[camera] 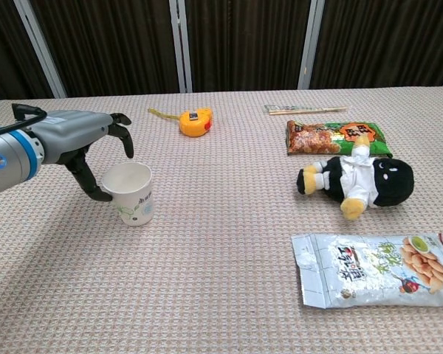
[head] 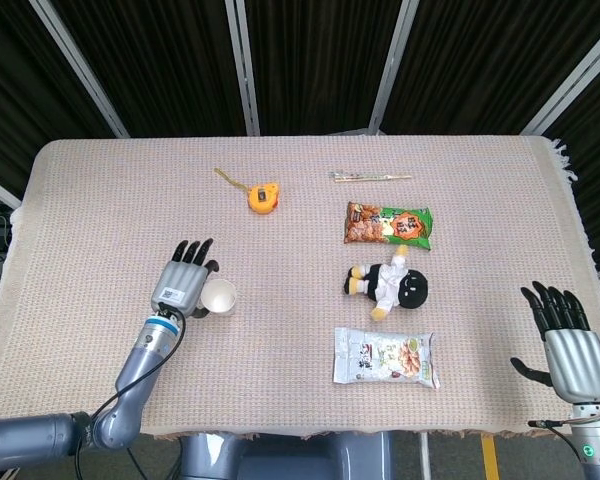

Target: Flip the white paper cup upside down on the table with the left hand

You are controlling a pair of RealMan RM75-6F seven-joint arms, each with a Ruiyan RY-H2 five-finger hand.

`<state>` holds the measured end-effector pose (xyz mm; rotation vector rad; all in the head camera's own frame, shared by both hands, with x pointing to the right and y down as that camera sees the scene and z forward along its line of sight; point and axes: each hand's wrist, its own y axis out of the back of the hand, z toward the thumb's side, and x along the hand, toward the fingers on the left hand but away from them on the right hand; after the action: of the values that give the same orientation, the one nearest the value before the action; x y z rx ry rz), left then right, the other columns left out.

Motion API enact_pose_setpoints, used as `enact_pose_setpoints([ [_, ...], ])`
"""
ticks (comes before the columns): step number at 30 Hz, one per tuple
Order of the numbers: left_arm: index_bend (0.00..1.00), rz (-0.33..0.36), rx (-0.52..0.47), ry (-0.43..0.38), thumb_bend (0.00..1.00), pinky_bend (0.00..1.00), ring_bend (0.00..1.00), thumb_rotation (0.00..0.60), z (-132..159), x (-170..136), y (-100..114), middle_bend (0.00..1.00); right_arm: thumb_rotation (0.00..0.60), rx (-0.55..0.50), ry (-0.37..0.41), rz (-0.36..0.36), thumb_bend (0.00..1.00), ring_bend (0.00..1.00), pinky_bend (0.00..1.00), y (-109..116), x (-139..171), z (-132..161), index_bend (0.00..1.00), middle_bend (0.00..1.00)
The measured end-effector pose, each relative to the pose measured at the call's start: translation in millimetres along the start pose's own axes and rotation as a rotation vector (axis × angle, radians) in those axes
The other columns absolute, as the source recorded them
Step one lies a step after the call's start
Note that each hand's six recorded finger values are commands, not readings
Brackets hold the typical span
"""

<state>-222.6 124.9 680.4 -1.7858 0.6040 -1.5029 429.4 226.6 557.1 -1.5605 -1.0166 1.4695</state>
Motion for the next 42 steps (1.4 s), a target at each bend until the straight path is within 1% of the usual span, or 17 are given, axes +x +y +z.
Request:
enact_pose_setpoints([
  [3, 0.33, -0.010, -0.009, -0.006, 0.09, 0.00, 0.00, 0.600, 5.1, 3.4, -5.1, 0.00, 0.600, -0.002, 0.003, 0.003, 0.05, 0.00, 0.00, 0.0, 0.3, 0.5, 0.05, 0.00],
  [6, 0.39, -0.018, -0.030, -0.012, 0.11, 0.00, 0.00, 0.600, 9.1, 5.1, -10.0, 0.00, 0.600, -0.001, 0.004, 0.005, 0.05, 0.00, 0.00, -0.5, 0.2, 0.8, 0.05, 0.00],
  [9, 0.44, -0.010, -0.062, -0.022, 0.15, 0.00, 0.00, 0.600, 12.6, 5.3, -11.8, 0.00, 0.600, -0.001, 0.004, 0.006, 0.05, 0.00, 0.00, -0.6, 0.3, 1.0, 0.05, 0.00],
  [15, 0.46, 0.012, -0.139, -0.026, 0.17, 0.00, 0.00, 0.600, 11.3, 4.7, -11.6, 0.00, 0.600, 0.000, 0.009, 0.010, 0.05, 0.00, 0.00, -1.0, 0.9, 2.1, 0.05, 0.00],
  [21, 0.46, 0.025, -0.254, -0.030, 0.16, 0.00, 0.00, 0.600, 5.0, 0.9, -11.9, 0.00, 0.600, 0.000, 0.006, 0.011, 0.05, 0.00, 0.00, -1.2, 0.9, 1.4, 0.05, 0.00],
  [25, 0.46, 0.013, -0.346, -0.018, 0.16, 0.00, 0.00, 0.600, -10.7, -2.4, -23.9, 0.00, 0.600, 0.004, 0.008, 0.016, 0.05, 0.00, 0.00, -2.4, 1.1, 2.6, 0.05, 0.00],
  [27, 0.46, 0.002, -0.371, -0.009, 0.17, 0.00, 0.00, 0.600, -21.4, -3.3, -32.2, 0.00, 0.600, 0.005, 0.010, 0.018, 0.05, 0.00, 0.00, -2.8, 1.2, 3.3, 0.05, 0.00],
  [29, 0.46, -0.016, -0.369, 0.006, 0.16, 0.00, 0.00, 0.600, -36.2, -4.9, -43.6, 0.00, 0.600, 0.007, 0.011, 0.021, 0.05, 0.00, 0.00, -3.6, 1.2, 3.6, 0.05, 0.00],
  [32, 0.46, -0.039, -0.321, 0.028, 0.17, 0.00, 0.00, 0.600, -58.6, -9.7, -54.5, 0.00, 0.600, 0.009, 0.004, 0.025, 0.05, 0.00, 0.00, -4.3, 0.4, 2.4, 0.05, 0.00],
  [35, 0.39, -0.034, -0.294, 0.045, 0.17, 0.00, 0.00, 0.600, -72.9, -13.8, -52.0, 0.00, 0.600, 0.009, 0.001, 0.026, 0.05, 0.00, 0.00, -4.2, -0.3, 1.9, 0.05, 0.00],
  [37, 0.30, -0.035, -0.277, 0.053, 0.17, 0.00, 0.00, 0.600, -78.5, -16.2, -49.8, 0.00, 0.600, 0.008, 0.000, 0.024, 0.05, 0.00, 0.00, -3.7, -0.2, 1.7, 0.05, 0.00],
  [40, 0.20, -0.043, -0.237, 0.065, 0.17, 0.00, 0.00, 0.600, -85.8, -20.5, -46.2, 0.00, 0.600, 0.007, 0.001, 0.023, 0.05, 0.00, 0.00, -3.8, -0.2, 2.0, 0.05, 0.00],
  [42, 0.13, -0.054, -0.214, 0.076, 0.15, 0.00, 0.00, 0.600, -89.2, -23.0, -44.6, 0.00, 0.600, 0.007, 0.003, 0.021, 0.05, 0.00, 0.00, -3.4, 0.0, 2.3, 0.05, 0.00],
])
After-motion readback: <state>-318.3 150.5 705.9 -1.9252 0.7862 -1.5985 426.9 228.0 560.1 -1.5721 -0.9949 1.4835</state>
